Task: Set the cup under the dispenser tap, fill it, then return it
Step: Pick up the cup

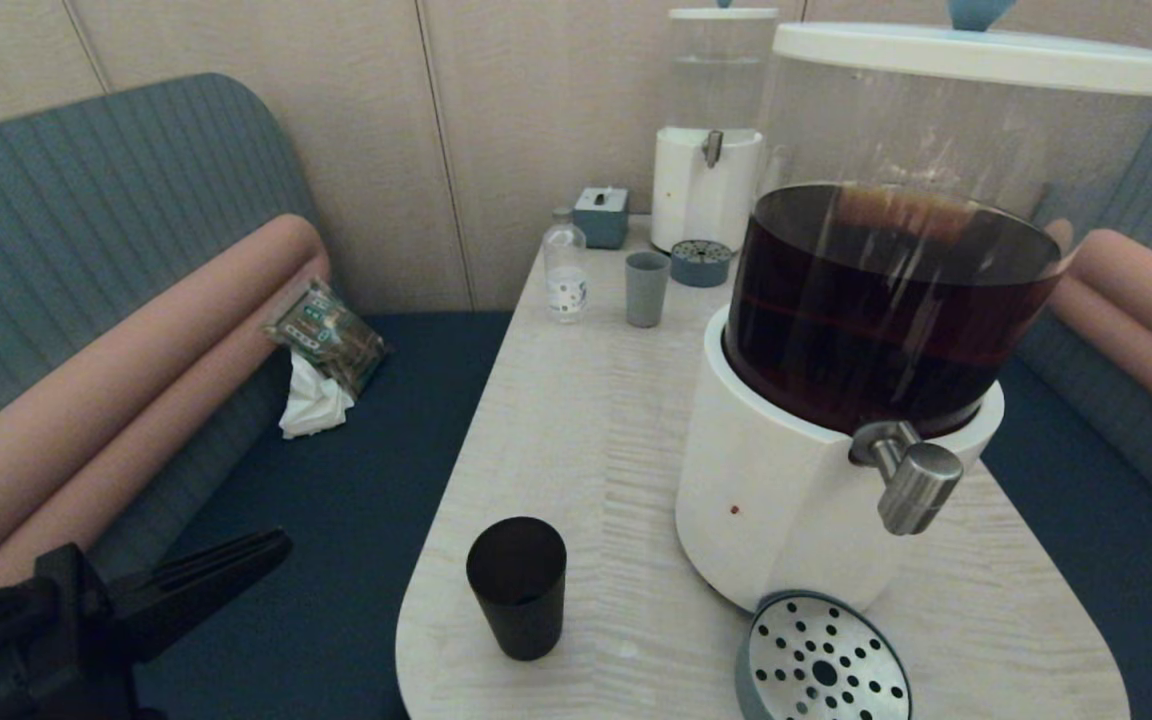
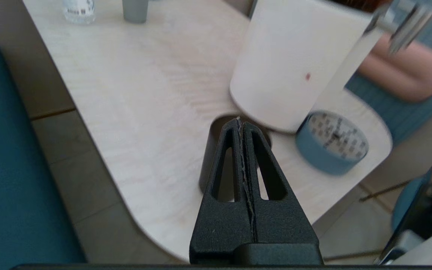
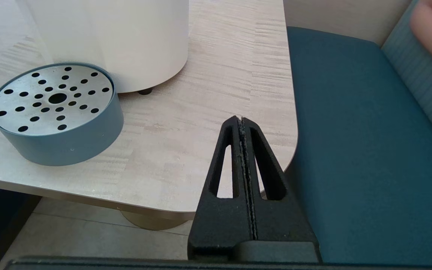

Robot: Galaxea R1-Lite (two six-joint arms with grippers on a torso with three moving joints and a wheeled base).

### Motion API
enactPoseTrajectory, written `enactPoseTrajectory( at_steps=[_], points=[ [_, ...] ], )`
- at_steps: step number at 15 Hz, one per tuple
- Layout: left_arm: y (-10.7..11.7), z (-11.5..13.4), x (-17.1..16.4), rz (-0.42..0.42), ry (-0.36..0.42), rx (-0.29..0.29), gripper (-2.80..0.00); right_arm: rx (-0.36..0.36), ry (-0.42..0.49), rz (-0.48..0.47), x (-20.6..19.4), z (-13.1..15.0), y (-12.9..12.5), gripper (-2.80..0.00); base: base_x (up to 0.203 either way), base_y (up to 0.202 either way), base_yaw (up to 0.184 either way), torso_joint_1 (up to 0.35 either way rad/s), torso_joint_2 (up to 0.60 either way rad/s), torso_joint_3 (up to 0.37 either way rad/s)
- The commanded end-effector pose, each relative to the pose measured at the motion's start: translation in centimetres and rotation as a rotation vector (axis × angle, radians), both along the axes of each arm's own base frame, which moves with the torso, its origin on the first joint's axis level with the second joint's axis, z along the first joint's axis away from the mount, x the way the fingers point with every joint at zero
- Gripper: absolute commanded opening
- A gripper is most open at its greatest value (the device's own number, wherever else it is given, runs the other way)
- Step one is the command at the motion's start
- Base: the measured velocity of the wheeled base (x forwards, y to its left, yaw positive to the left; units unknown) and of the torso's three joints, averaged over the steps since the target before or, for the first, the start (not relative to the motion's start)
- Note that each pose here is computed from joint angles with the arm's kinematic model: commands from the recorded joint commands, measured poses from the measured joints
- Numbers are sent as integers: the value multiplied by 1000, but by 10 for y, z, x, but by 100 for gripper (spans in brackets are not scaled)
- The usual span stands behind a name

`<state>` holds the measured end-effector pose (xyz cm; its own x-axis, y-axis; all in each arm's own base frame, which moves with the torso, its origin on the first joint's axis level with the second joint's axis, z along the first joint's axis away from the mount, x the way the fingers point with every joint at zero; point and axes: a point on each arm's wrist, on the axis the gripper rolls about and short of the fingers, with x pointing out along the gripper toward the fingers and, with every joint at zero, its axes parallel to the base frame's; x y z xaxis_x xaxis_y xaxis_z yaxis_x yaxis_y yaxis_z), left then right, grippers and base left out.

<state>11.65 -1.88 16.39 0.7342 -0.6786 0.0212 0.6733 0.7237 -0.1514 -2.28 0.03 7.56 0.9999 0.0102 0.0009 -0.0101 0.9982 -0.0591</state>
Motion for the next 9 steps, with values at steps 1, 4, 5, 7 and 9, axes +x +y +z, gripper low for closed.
enactPoseTrajectory(
  at_steps=[1,4,5,7,9],
  points=[
    [0,-7,-3,-4,15,11,-280,-1,5,1,0,-3,0,-280,0,0,0,0,0,0],
    [0,-13,-13,-1,8,26,-280,-1,5,1,0,-3,0,-280,0,0,0,0,0,0],
    [1,-17,-15,2,25,25,-280,-1,5,1,0,-3,0,-280,0,0,0,0,0,0],
    [1,-18,-13,44,47,20,-280,-1,5,1,0,-3,0,-280,0,0,0,0,0,0],
    [3,-22,-8,125,101,28,-280,-1,5,1,0,-3,0,-280,0,0,0,0,0,0]
  ],
)
